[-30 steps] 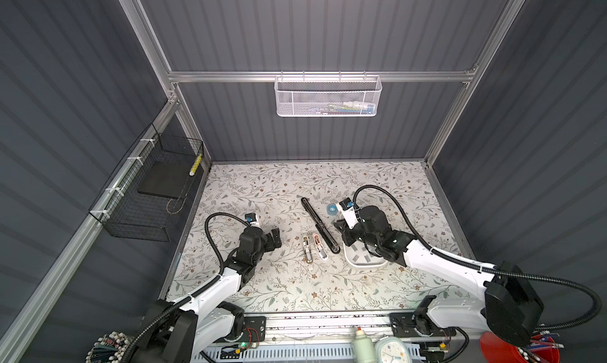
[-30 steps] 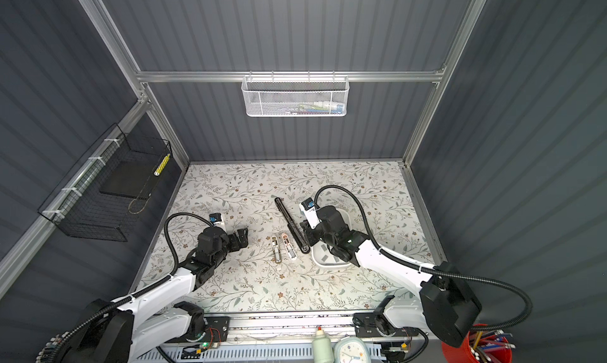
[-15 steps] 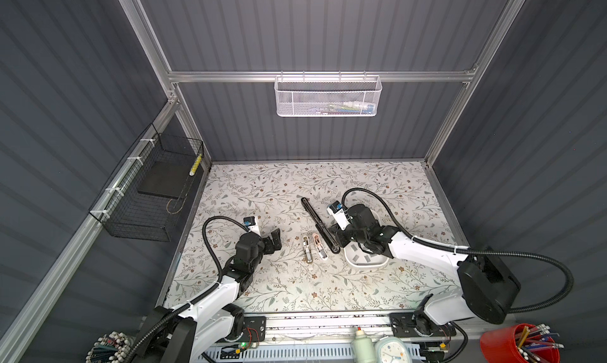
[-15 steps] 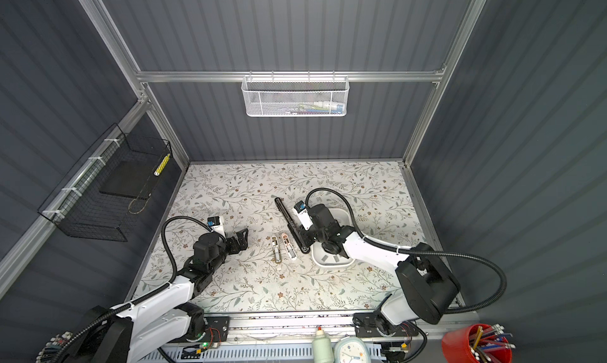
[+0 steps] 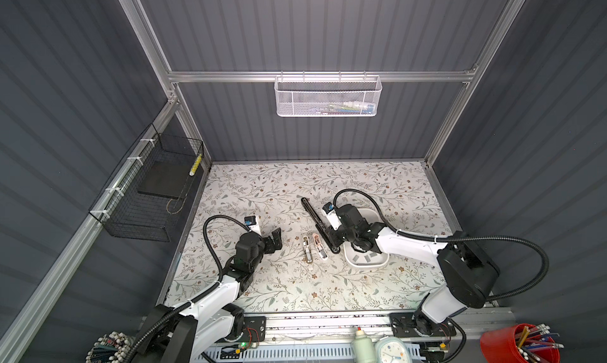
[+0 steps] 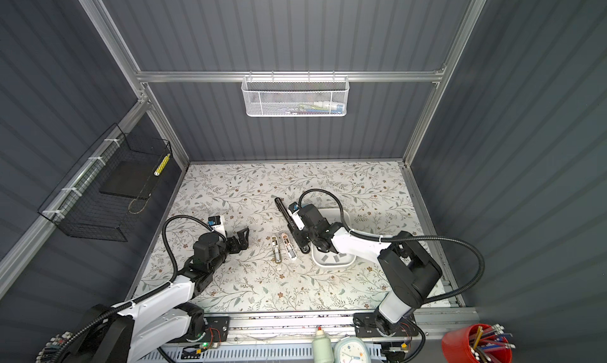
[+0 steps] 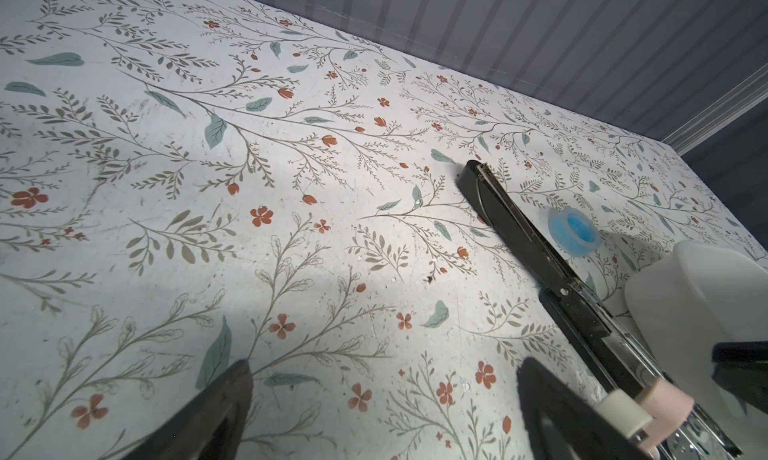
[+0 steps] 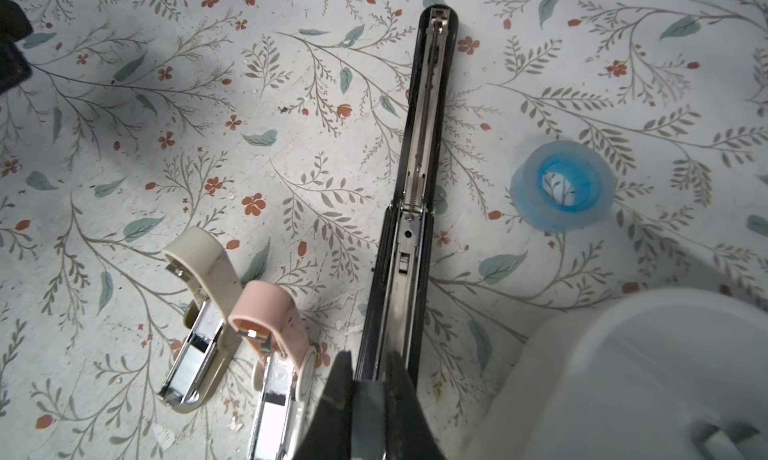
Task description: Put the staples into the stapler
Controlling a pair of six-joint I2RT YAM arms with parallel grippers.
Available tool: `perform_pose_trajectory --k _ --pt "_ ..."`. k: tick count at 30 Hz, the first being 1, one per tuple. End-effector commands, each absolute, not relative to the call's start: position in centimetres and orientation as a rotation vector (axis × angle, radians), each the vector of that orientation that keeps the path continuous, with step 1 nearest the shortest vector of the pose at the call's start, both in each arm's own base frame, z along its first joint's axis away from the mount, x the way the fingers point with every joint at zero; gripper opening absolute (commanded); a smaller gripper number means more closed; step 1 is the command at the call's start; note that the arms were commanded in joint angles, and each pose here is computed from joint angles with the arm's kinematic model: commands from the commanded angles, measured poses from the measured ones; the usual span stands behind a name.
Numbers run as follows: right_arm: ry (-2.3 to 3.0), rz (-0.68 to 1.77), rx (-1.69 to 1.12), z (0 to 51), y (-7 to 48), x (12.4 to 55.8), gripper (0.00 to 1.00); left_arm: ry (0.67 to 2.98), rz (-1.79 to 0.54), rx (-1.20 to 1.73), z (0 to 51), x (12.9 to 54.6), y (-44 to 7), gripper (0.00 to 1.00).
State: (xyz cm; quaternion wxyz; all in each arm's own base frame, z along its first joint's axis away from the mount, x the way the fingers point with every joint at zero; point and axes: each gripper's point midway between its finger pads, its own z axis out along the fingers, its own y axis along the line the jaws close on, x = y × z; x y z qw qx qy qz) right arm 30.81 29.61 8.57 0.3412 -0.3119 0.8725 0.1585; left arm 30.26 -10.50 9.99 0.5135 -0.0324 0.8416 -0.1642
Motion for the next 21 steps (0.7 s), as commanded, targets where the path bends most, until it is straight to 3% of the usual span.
perform_pose_trajectory --k 1,21 --pt "2.274 0.392 -0.776 9.0 29.7 31.5 0.07 2.005 -0.391 -0.056 10.5 30.5 -10.7 1.0" --pt "2.309 0.366 -0.756 7.3 29.7 31.9 0.08 1.998 -0.399 -0.054 10.6 30.3 -10.7 1.0"
